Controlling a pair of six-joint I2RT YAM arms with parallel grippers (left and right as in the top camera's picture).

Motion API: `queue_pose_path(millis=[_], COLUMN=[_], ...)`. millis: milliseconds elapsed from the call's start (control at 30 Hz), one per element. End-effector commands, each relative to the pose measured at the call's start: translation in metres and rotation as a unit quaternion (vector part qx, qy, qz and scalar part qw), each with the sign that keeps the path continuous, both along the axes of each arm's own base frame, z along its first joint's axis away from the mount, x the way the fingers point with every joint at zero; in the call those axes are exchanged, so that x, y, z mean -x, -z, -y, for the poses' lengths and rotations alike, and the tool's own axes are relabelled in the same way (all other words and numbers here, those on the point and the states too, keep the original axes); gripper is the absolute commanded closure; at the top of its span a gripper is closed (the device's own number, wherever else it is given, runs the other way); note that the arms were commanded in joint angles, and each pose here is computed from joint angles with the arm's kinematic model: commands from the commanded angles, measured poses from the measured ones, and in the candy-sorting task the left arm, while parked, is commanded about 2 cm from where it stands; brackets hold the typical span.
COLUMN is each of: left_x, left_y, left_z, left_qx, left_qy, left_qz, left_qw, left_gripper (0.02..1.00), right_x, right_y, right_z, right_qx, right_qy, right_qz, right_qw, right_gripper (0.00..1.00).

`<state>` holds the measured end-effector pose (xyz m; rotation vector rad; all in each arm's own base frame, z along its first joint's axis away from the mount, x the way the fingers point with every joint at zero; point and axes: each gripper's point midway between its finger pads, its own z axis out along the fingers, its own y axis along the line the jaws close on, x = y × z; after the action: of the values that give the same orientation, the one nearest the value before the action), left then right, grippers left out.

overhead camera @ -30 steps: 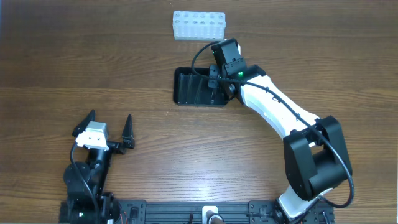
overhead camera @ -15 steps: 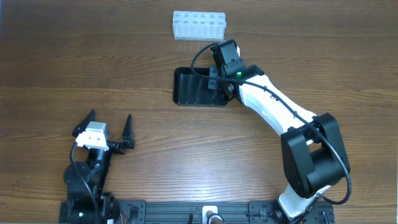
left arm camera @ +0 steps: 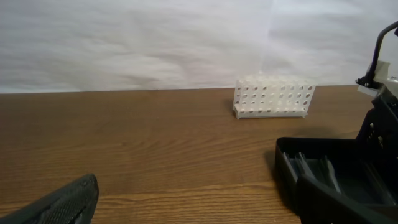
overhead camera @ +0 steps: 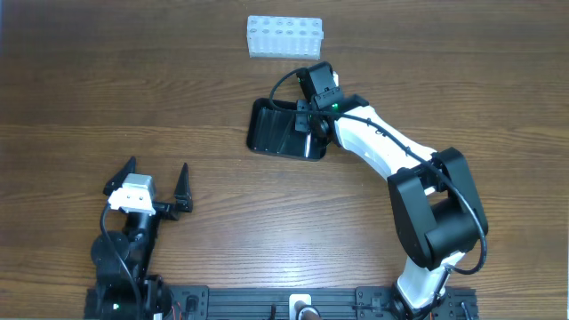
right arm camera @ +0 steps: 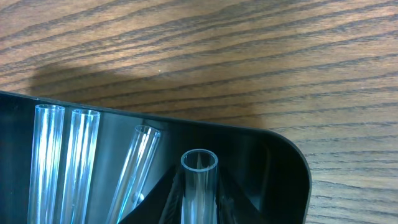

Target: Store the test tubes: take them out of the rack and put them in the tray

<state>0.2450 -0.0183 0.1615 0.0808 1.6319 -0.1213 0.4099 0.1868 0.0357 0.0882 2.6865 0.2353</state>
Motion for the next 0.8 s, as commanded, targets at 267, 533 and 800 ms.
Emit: queue_pose_path(millis=[267, 533, 800], left_x=[0.0, 0.0, 0.0], left_y=[0.001, 0.001, 0.001], left_z=[0.002, 0.002, 0.002], left_qx=[-0.005, -0.005, -0.005], left_qy=[0.007, 0.007, 0.007], left_qz=[0.002, 0.002, 0.002], left_qw=[1.0, 1.0, 1.0], left_gripper=[0.02, 0.018, 0.02], right_x=[0.003, -0.008, 0.01], right_y=[0.005, -0.042, -0.196], right_z=[-0.001, 0.011, 0.051], right_qx=[0.003, 0.024, 0.068], right_qy=[-0.002, 0.003, -0.014], right_qz=[-0.004, 0.061, 0.238], right_qw=[1.0, 0.998, 0.969], right_gripper=[0.656, 0.478, 0.152])
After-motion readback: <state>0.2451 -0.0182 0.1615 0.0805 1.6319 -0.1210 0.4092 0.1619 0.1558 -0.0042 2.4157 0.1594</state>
